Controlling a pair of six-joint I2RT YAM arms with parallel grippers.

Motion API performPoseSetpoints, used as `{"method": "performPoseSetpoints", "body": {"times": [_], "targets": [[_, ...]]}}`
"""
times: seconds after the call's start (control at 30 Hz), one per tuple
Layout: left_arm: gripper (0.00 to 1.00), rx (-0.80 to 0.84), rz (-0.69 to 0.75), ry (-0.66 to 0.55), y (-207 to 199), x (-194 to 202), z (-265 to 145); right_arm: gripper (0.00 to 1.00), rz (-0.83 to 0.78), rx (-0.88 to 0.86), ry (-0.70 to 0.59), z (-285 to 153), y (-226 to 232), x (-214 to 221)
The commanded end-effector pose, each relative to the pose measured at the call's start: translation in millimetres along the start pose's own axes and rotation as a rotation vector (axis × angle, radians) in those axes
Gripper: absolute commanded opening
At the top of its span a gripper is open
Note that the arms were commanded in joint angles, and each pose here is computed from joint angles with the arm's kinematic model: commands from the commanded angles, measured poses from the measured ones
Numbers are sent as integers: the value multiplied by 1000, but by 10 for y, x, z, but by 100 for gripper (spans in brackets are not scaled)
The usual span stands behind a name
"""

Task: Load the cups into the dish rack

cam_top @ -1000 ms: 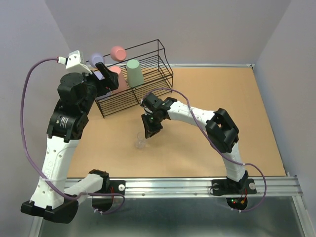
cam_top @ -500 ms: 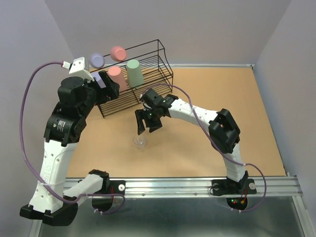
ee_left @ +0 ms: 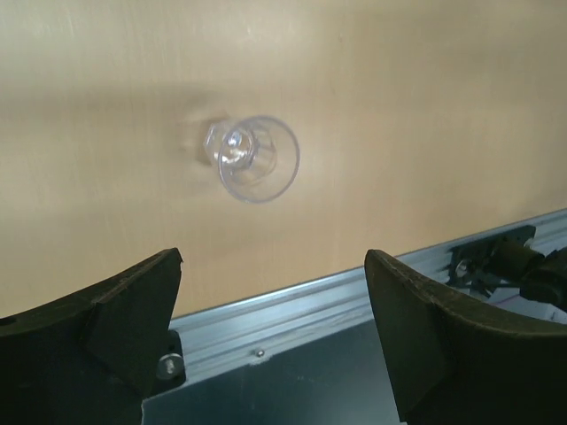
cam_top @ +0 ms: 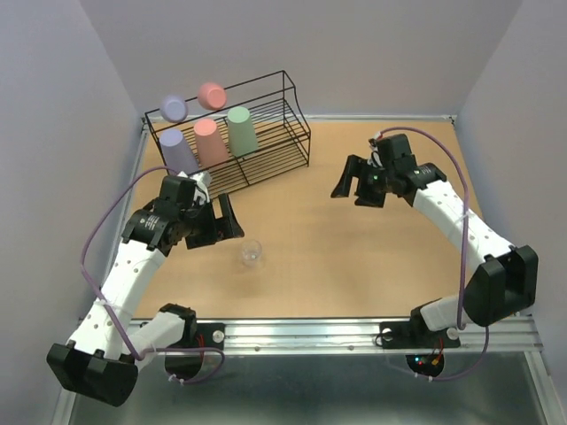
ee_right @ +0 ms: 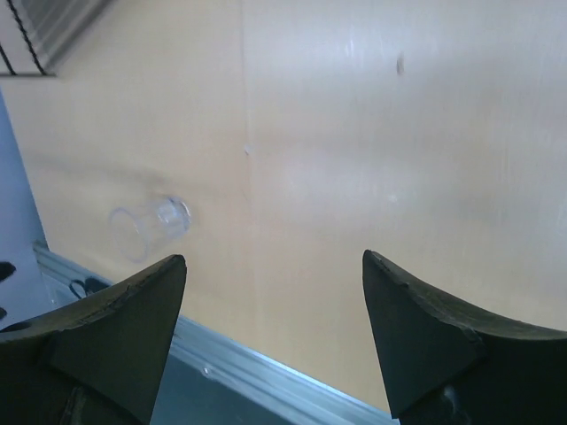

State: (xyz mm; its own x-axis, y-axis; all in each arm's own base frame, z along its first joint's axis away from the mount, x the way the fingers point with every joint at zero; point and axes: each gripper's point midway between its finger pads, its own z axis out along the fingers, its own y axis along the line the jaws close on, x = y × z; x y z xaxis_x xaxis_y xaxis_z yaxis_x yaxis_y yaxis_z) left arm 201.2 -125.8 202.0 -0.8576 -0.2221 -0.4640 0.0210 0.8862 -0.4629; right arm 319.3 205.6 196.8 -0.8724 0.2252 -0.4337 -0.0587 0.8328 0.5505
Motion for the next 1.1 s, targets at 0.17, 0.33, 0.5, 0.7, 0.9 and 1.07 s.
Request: {"method": "performPoseSetpoints", "body": {"times": [0.17,0.33,0.5,0.7,0.9,1.07], "targets": [[93,-37,-94,17,79,224,302,86,83,-34,119,-92,-296,814],[85,-138,-84,22,286,302,617,86,98,-40,118,-137,-319,905],[80,-220,-69,16,481,344,856,86,86,-63,97,-211,-262,878],[72,-241,-60,13,550,355,1002,86,112,-69,114,-201,-246,905],[63,-226,-61,5,534,332,1108,85,104,-63,121,-156,-242,863],[46,-218,-39,51,533,408,1234,86,106,-55,129,-117,-250,849]]}}
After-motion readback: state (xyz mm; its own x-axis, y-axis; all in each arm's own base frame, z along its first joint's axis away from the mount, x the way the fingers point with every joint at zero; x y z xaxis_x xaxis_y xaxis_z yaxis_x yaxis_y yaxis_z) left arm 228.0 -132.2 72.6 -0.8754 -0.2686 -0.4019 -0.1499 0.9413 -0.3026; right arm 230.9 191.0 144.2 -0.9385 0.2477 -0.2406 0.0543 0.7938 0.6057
